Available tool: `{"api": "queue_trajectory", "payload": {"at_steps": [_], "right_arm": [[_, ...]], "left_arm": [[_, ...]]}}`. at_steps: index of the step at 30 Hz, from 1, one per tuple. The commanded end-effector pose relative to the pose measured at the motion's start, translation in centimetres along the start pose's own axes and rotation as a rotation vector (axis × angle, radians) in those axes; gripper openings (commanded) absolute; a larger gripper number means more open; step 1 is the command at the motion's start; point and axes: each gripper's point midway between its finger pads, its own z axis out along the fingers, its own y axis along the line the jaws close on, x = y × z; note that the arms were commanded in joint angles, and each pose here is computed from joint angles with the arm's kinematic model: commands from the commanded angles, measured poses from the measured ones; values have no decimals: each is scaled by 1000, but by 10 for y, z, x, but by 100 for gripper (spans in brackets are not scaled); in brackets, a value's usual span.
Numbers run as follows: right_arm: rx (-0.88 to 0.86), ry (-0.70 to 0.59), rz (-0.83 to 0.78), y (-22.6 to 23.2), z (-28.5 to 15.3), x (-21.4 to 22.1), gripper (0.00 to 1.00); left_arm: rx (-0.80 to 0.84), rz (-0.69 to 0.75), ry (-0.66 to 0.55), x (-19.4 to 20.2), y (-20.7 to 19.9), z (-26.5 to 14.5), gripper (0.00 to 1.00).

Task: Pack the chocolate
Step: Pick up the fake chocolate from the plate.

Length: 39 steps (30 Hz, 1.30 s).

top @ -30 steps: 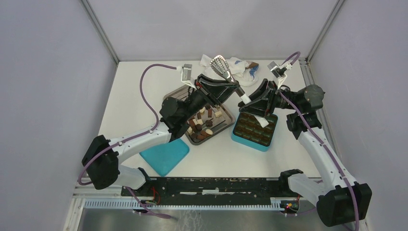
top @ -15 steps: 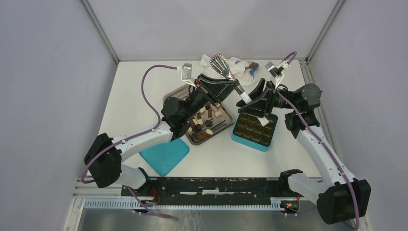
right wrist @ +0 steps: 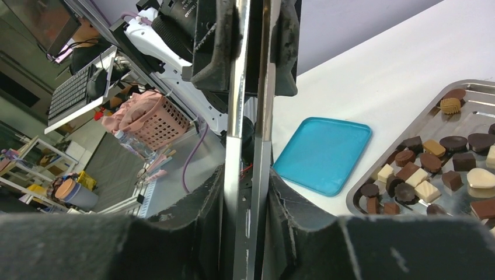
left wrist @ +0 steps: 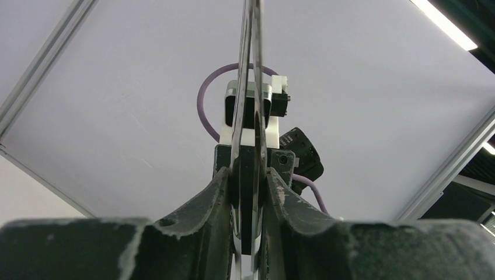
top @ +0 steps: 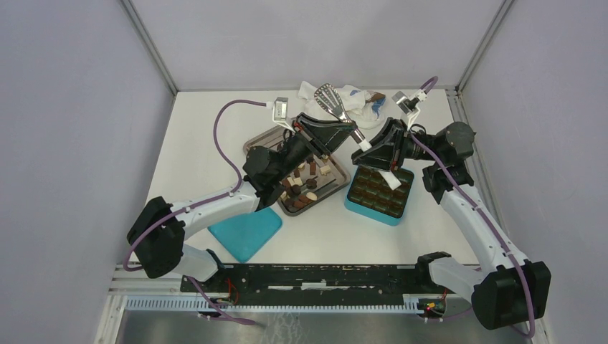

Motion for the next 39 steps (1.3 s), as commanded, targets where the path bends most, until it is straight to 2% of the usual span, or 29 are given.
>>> {"api": "queue_trajectory", "payload": {"at_steps": [1,9,15,20,24,31,33,36,39], "right_arm": [[-12,-12,-47,6,2,-7,32],[2,-15,-7,-1,2,-4,39],[9,-13,16,-7,2,0,48],[15,-11,36,-12,3,3,49],[18,-12,43,-14,3,2,48],[27,-13,26,-18,2,-1,40],[33,-9,27,-21,1,1,34],[41,-5,17,-23,1,1,18],[42,-3,13,-24,1,1,12]], "left_arm": [[44,-27,-65,-15,-12,1,36],[39,-66,-60,-7,-4,-4,61],[37,-99,-49,1,3,-5,68],[42,-111,-45,5,6,-5,73],[42,-111,-40,7,6,-8,81],[13,-45,-50,4,6,-30,98],[-11,-13,-49,3,7,-42,100],[-55,30,-38,3,9,-64,100],[-129,86,-1,4,14,-87,100]]}}
